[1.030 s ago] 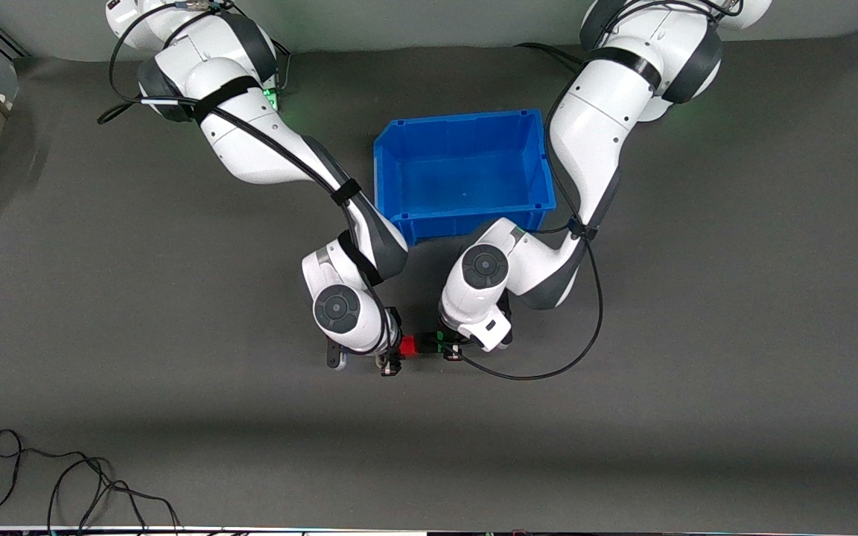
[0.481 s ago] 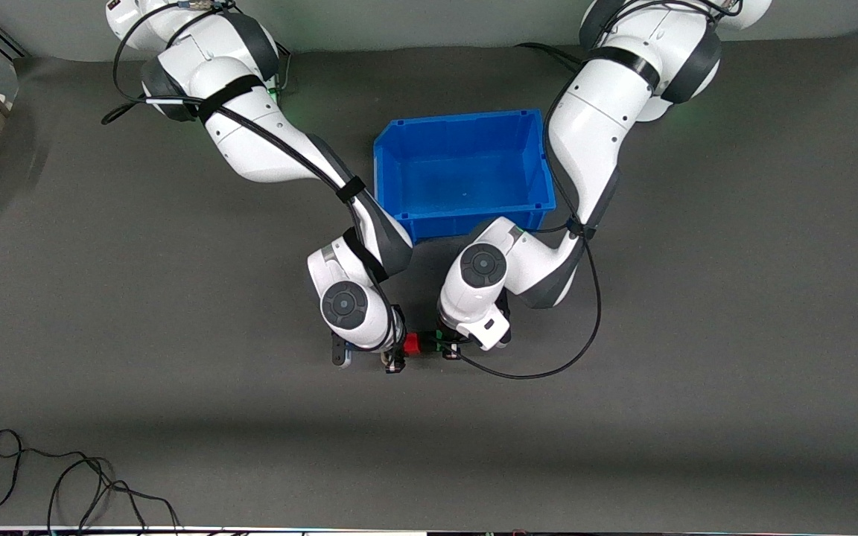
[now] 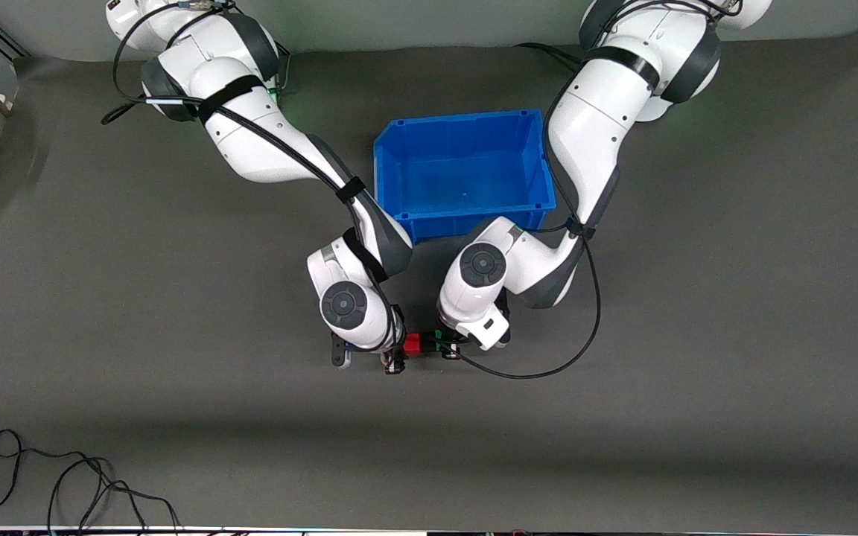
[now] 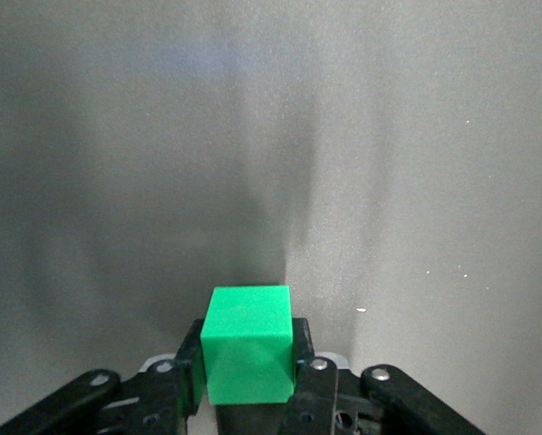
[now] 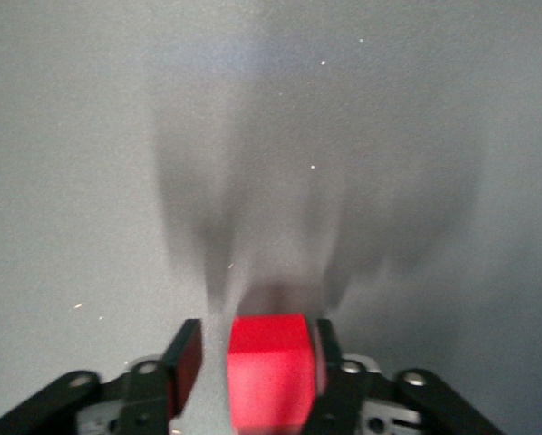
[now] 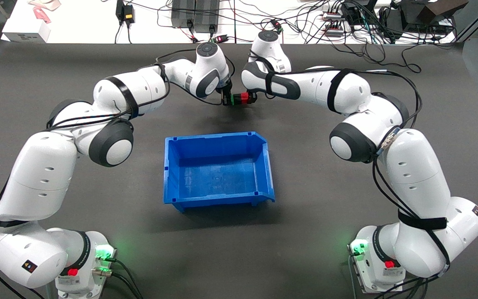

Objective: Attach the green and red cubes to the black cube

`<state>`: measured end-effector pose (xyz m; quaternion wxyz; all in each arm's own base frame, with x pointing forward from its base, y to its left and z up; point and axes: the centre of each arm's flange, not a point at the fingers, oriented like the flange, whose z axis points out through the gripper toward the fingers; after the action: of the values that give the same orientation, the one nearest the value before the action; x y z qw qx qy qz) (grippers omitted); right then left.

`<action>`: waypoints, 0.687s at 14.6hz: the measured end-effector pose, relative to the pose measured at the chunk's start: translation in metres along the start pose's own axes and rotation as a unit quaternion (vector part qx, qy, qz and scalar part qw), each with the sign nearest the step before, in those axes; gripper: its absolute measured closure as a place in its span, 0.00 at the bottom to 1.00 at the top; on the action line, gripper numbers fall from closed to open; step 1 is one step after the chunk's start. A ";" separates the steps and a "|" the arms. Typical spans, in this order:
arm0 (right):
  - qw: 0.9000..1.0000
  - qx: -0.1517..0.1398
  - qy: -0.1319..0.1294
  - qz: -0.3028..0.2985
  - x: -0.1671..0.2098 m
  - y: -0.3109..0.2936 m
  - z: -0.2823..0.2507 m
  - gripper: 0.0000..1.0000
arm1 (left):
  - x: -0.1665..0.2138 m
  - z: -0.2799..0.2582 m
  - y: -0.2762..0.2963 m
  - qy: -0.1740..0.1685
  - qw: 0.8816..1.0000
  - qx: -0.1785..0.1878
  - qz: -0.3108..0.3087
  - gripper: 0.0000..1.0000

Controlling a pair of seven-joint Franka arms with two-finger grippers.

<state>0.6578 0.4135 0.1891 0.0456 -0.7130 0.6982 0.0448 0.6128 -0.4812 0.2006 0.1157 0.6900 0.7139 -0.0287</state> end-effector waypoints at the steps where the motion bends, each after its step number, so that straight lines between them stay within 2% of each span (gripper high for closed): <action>1: 1.000 0.002 -0.001 -0.002 -0.001 -0.001 -0.002 0.27 | 0.000 0.000 0.000 0.000 1.000 0.000 0.000 0.50; 4: 1.000 0.011 -0.006 -0.004 -0.003 -0.005 -0.011 0.01 | -0.001 -0.004 0.003 0.003 1.000 -0.007 0.006 0.19; 6: 1.000 0.021 -0.010 -0.005 0.001 -0.015 -0.031 0.00 | 0.001 -0.017 0.011 0.016 0.999 -0.025 0.027 0.01; 8: 0.999 0.016 -0.009 -0.029 0.012 -0.024 -0.068 0.00 | 0.009 -0.040 0.020 0.039 0.996 -0.012 0.077 0.00; 10: 0.998 -0.001 -0.005 -0.070 0.018 -0.024 -0.120 0.00 | 0.025 -0.076 0.035 0.055 0.988 0.017 0.144 0.00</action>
<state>0.6826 0.3809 0.3054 0.0512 -0.7600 0.6463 0.0456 0.6372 -0.4398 0.2731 0.0678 0.7879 0.6119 0.0139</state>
